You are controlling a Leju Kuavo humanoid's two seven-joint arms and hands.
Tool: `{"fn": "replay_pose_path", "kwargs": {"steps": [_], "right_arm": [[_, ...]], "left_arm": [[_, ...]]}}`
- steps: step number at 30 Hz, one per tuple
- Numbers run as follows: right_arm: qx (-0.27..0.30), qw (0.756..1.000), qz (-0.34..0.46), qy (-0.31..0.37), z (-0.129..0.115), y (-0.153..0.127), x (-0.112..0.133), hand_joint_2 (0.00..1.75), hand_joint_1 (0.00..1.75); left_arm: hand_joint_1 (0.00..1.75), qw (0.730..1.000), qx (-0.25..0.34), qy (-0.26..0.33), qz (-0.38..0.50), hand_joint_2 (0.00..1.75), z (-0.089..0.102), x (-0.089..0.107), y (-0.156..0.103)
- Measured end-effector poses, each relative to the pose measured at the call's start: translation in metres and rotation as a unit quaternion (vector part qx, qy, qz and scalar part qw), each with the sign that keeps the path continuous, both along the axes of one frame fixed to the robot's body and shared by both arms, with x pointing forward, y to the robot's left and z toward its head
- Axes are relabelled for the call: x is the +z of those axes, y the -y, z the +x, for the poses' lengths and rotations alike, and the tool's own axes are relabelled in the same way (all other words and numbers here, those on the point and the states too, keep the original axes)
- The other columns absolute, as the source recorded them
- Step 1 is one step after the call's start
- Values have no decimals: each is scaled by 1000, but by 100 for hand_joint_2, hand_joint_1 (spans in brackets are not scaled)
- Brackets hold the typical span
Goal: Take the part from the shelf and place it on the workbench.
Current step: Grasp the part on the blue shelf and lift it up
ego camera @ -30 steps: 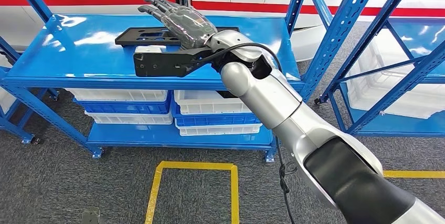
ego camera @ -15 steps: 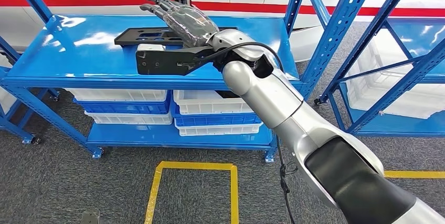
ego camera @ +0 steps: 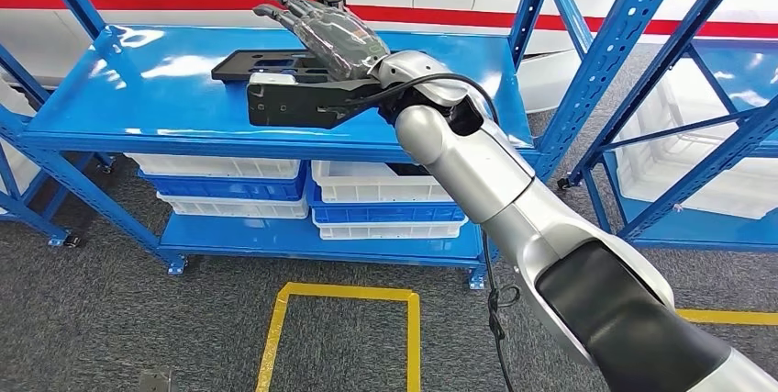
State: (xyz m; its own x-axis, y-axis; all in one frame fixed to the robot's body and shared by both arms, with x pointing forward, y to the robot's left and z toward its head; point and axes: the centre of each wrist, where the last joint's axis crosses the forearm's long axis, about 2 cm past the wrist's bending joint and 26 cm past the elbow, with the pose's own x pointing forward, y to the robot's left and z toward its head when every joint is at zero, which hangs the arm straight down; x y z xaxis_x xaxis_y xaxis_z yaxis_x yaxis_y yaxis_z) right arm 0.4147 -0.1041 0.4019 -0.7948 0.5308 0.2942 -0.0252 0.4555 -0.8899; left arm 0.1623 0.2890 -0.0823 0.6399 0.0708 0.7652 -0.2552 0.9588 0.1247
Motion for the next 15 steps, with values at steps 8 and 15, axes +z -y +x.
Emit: {"fn": "replay_pose_path", "kwargs": {"steps": [8,15], "right_arm": [[1,1000,0,2,1,0,2,175,0],[6,1000,-1,1,0,-3,1,175,0]], "left_arm": [[0,1000,7,0,-3,0,0,0,-1],[0,1000,9,-1,-2,0,-2,-1,-1]]}}
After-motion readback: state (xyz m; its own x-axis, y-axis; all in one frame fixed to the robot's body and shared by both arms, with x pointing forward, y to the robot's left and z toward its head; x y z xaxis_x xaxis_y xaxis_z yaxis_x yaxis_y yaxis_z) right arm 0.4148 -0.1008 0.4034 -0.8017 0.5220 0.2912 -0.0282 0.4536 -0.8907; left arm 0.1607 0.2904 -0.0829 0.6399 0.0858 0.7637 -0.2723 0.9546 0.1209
